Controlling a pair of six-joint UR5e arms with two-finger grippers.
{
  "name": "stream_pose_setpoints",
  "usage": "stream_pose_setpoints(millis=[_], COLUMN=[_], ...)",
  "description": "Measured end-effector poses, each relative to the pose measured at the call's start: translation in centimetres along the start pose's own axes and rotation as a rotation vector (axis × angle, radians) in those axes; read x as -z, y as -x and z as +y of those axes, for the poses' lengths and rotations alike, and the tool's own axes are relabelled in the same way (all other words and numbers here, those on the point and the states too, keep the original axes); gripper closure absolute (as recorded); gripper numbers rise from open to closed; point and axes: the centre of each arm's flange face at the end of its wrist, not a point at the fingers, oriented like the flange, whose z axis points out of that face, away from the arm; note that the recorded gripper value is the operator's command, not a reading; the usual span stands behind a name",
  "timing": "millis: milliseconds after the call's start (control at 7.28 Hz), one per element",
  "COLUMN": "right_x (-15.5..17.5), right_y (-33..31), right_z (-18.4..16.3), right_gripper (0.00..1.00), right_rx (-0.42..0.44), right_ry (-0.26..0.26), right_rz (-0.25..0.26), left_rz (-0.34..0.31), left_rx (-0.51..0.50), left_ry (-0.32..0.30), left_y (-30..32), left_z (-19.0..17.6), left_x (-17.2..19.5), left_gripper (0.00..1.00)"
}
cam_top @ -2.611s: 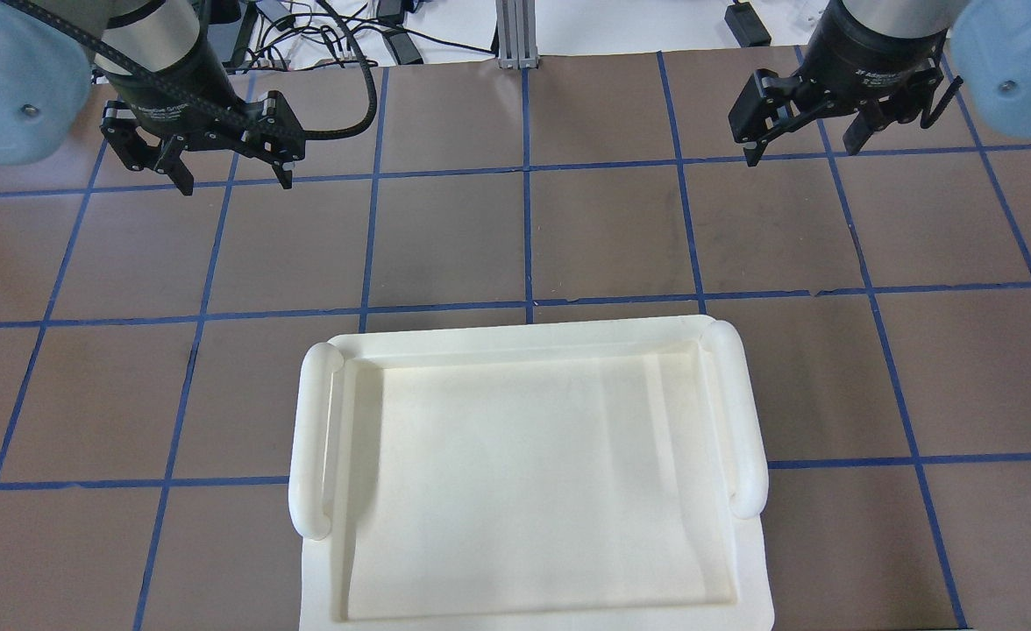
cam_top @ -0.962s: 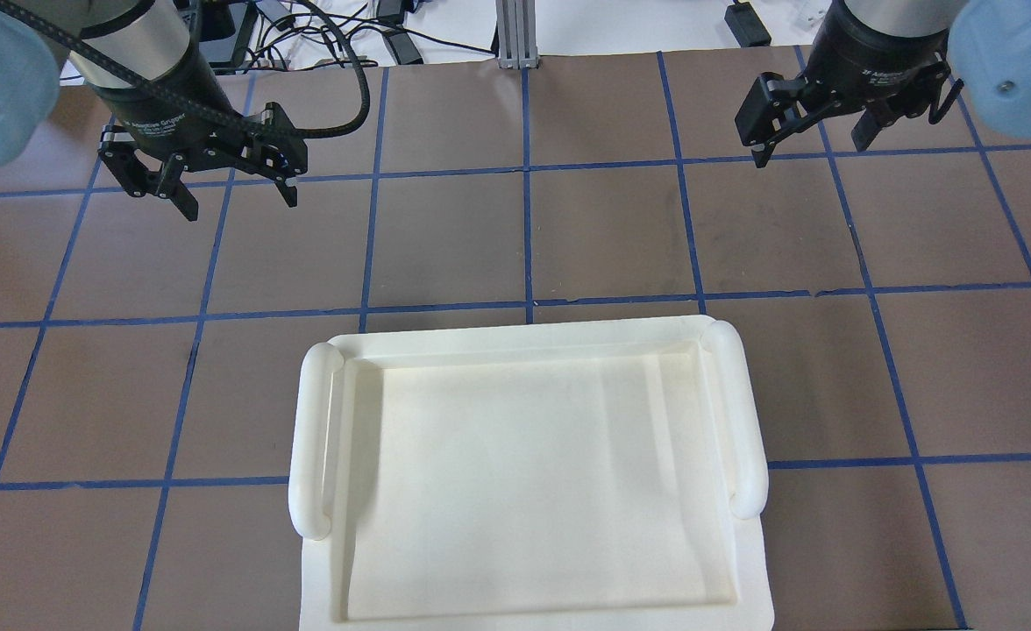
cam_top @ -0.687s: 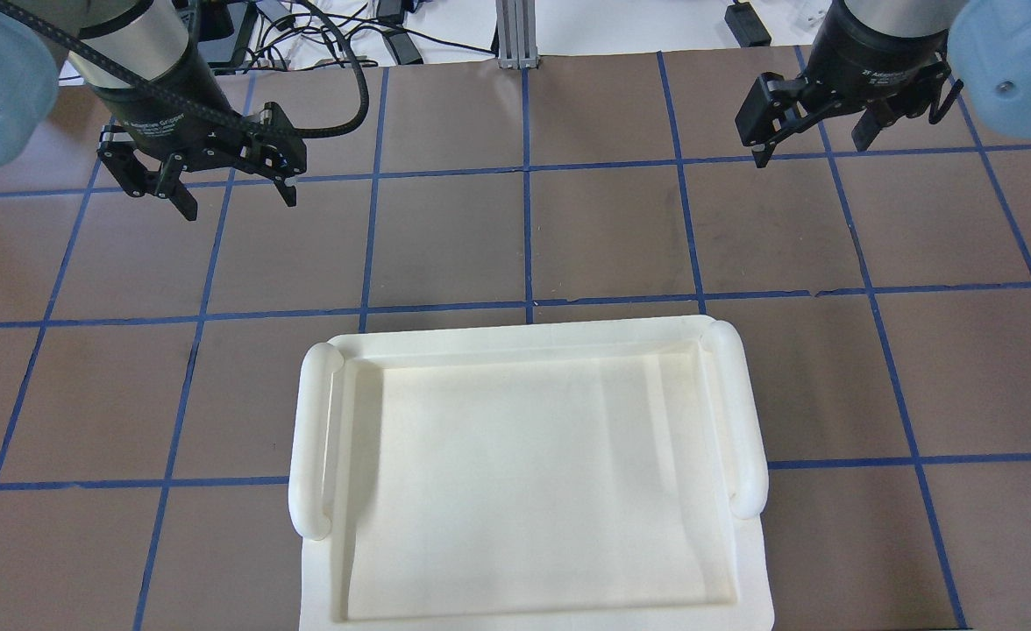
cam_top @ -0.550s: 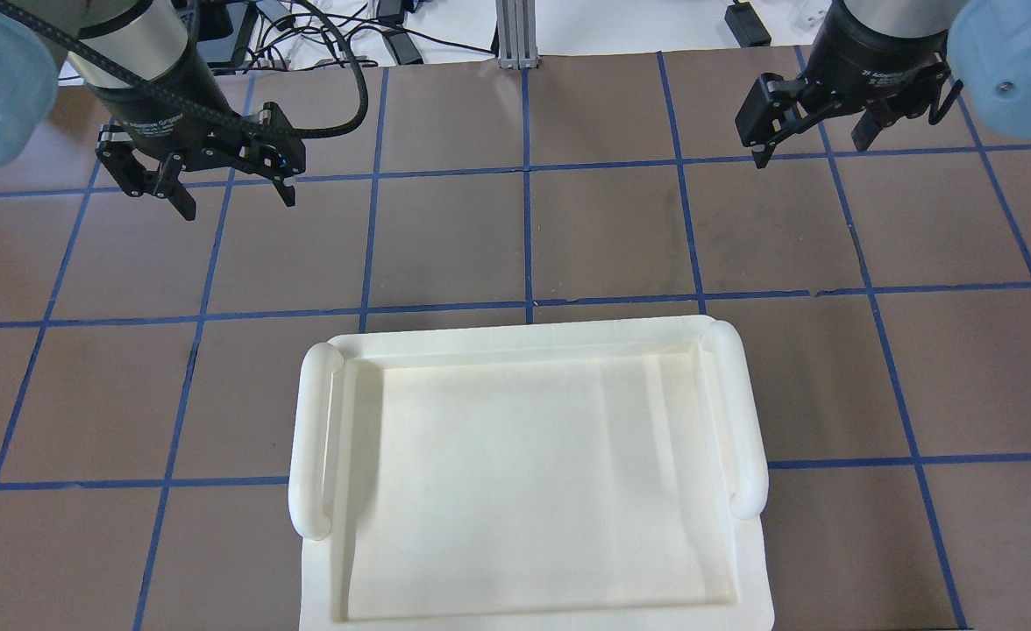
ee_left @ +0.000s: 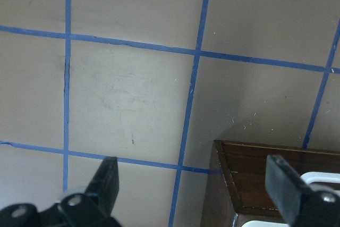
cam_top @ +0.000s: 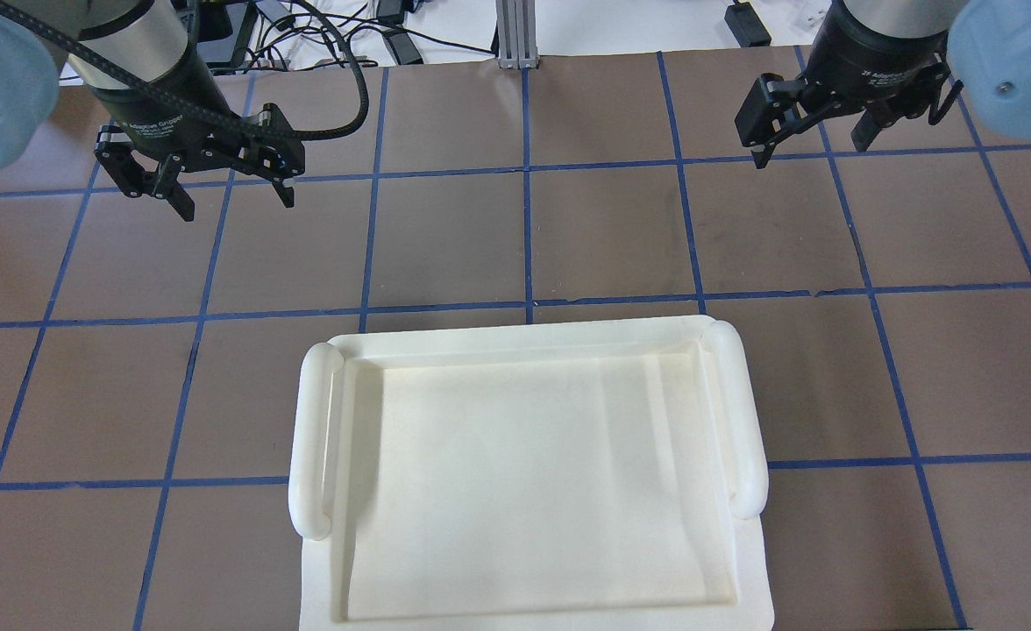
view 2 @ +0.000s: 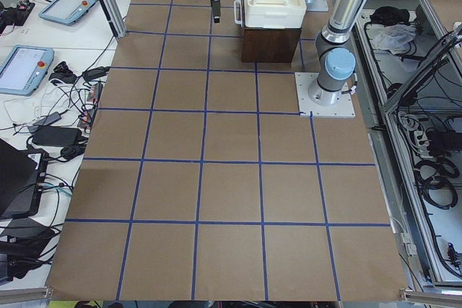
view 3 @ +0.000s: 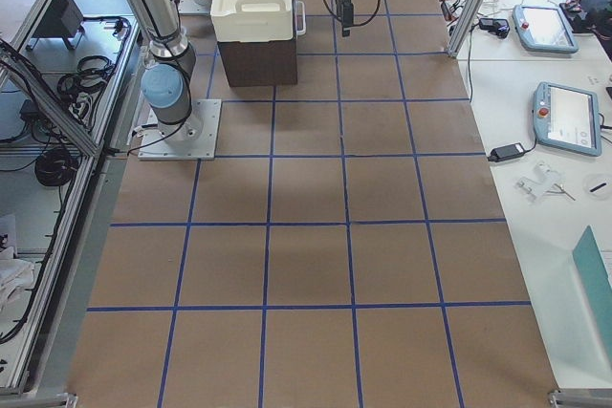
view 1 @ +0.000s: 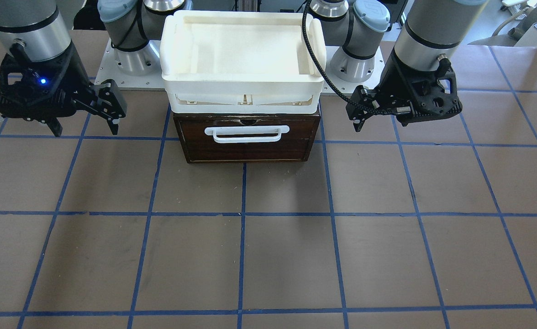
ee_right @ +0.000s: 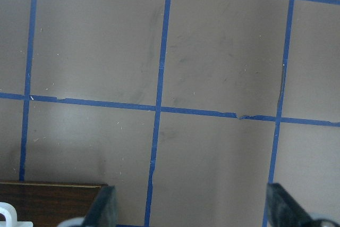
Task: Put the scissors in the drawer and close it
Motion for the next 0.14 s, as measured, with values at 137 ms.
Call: stream_pose_setpoints(millis=[137], right_x=[0.0], right_y=[-0.01], right_z=[0.0], right_gripper=[0.0], right_rx=[0.0], right_ry=[0.0], right_rz=[0.001], left_rz=[0.001], left_rx=[0.0], left_ry=[0.0], left_y=[0.0], left_z=[0.02], left_x=[0.02], left_gripper=[0.0])
